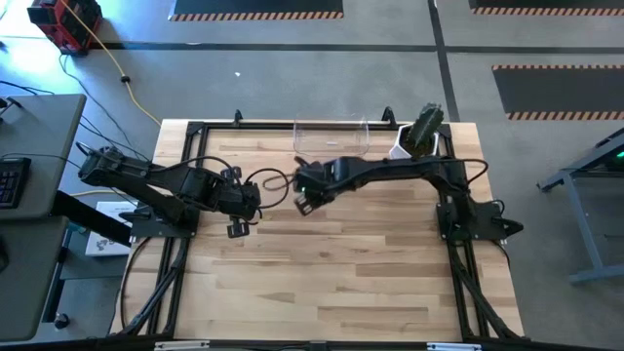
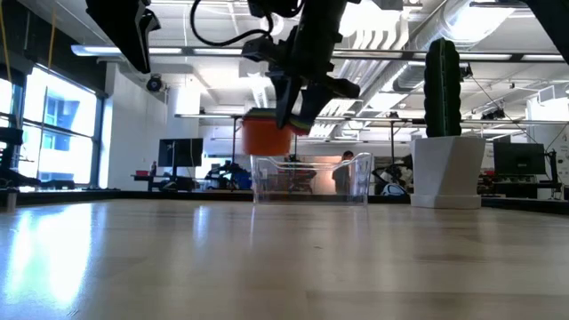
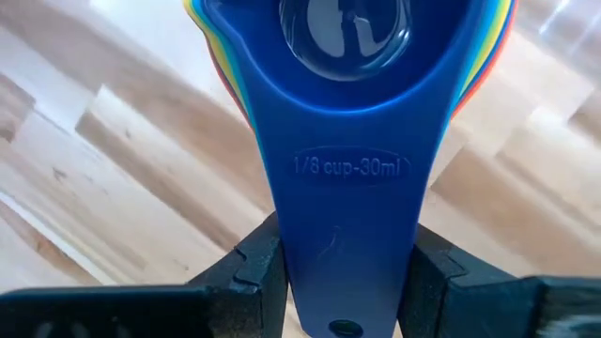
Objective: Nest measuring cups in basket
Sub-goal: Put the stacked measuring cups into the transparent bin
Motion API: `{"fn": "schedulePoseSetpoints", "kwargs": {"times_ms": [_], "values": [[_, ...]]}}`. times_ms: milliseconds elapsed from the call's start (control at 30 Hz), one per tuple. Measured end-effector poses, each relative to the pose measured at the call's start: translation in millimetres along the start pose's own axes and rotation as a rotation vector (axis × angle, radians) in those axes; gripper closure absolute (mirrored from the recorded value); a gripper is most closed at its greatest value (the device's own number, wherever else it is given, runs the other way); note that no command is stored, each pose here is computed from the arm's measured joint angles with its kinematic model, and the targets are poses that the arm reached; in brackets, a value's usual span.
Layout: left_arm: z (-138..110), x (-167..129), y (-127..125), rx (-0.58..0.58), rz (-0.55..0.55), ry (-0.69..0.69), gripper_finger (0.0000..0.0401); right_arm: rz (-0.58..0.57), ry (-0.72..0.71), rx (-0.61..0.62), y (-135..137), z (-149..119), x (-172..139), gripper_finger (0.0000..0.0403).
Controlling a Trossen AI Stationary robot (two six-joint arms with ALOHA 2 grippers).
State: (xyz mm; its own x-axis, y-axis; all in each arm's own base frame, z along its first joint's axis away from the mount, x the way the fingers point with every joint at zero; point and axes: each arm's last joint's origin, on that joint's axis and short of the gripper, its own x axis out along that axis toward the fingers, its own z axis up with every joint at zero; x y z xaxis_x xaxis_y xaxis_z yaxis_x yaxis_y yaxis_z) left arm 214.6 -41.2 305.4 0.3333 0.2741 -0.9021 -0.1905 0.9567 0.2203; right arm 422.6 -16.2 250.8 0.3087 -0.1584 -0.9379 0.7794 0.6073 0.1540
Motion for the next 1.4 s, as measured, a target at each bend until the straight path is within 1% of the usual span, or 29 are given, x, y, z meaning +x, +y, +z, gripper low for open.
{"fn": "schedulePoseSetpoints", "kwargs": {"times_ms": [300,467,567,767,933,1033,1133,1300,1400], "values": [[0.1,0.1,0.1,-0.002,0.000,0.000,0.0323,0.000,-0.070,0.022,-40.1,39.2,-23.4,0.0279],[0.3,0.0,0.0,-0.004,-0.001,-0.003,0.0323,-0.012,-0.110,0.034,-63.6,60.3,-30.6,0.0279],[0.6,0.2,0.5,-0.026,0.001,-0.004,0.0323,-0.019,-0.128,0.024,-77.2,75.1,-35.2,0.0279],[3.4,3.7,10.6,-0.082,0.037,0.000,0.0323,0.005,-0.171,0.016,-108.1,106.9,-52.0,0.0279],[6.4,8.4,25.0,-0.082,0.073,0.015,0.0323,0.019,-0.190,-0.003,-134.4,125.7,-58.9,0.0279],[8.3,11.6,35.6,-0.079,0.091,0.026,0.0323,0.022,-0.171,-0.008,-147.3,131.7,-55.8,0.0279],[12.8,15.3,47.7,-0.109,0.107,0.008,0.0323,0.015,-0.125,-0.029,-155.0,134.4,-45.9,0.0279],[23.9,20.7,69.3,-0.148,0.134,-0.070,0.0323,0.006,-0.039,-0.121,-156.1,134.7,-21.1,0.0279],[26.5,23.4,82.4,-0.167,0.150,-0.087,0.0323,0.005,0.003,-0.174,-155.5,135.1,-5.1,0.0279]]}}
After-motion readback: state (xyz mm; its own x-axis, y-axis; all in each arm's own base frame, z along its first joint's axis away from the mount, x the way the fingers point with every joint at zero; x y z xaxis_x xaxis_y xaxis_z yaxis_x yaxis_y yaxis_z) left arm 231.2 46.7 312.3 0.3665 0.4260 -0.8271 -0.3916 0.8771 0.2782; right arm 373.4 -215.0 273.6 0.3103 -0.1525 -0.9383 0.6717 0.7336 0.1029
